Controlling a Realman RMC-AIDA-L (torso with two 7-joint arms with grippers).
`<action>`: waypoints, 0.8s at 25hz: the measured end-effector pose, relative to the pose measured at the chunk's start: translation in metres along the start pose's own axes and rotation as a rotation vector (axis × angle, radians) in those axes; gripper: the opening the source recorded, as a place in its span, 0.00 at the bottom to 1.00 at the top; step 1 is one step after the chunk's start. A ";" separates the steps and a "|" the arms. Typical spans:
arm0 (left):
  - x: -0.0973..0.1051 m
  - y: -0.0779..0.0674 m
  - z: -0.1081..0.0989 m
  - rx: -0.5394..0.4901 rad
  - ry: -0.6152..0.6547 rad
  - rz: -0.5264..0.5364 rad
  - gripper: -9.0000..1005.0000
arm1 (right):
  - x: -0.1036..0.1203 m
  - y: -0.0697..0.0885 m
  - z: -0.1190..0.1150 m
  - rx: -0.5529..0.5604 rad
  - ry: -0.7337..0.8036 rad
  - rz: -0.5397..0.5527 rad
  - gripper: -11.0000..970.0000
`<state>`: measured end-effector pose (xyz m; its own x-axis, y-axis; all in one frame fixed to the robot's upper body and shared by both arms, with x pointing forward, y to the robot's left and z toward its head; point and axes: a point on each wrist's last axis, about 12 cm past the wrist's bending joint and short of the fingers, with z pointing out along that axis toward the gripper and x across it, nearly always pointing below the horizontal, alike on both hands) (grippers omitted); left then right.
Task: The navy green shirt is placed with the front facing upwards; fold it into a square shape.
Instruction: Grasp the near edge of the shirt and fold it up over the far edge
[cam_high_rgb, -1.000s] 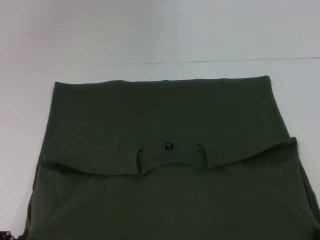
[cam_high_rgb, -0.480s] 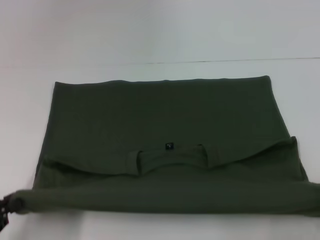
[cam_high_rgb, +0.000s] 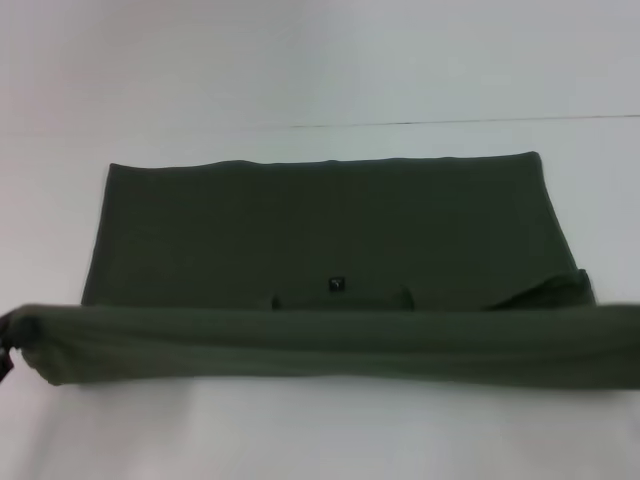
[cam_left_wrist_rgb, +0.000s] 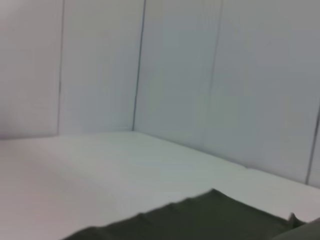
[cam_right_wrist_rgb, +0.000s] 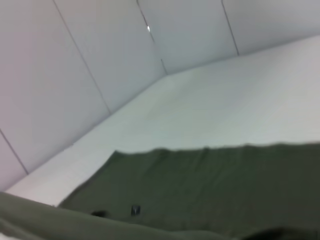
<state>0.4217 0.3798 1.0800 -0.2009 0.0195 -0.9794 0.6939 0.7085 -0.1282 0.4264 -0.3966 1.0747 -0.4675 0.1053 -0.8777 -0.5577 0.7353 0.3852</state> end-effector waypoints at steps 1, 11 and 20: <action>-0.001 0.002 0.002 -0.010 -0.006 -0.006 0.07 | -0.005 -0.001 0.003 -0.003 -0.012 -0.001 0.06; -0.005 0.025 0.047 -0.108 -0.021 -0.061 0.07 | -0.045 -0.017 0.064 -0.001 -0.093 -0.005 0.06; -0.013 0.053 0.103 -0.219 0.008 -0.091 0.08 | -0.067 -0.034 0.133 0.128 -0.030 -0.034 0.07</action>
<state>0.5320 0.3441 1.0698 -0.2622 -0.0468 -0.9639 0.5062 0.8437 -0.1786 0.5680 -0.3397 1.0821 -0.4277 0.0973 -0.8987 -0.4797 0.8182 0.3169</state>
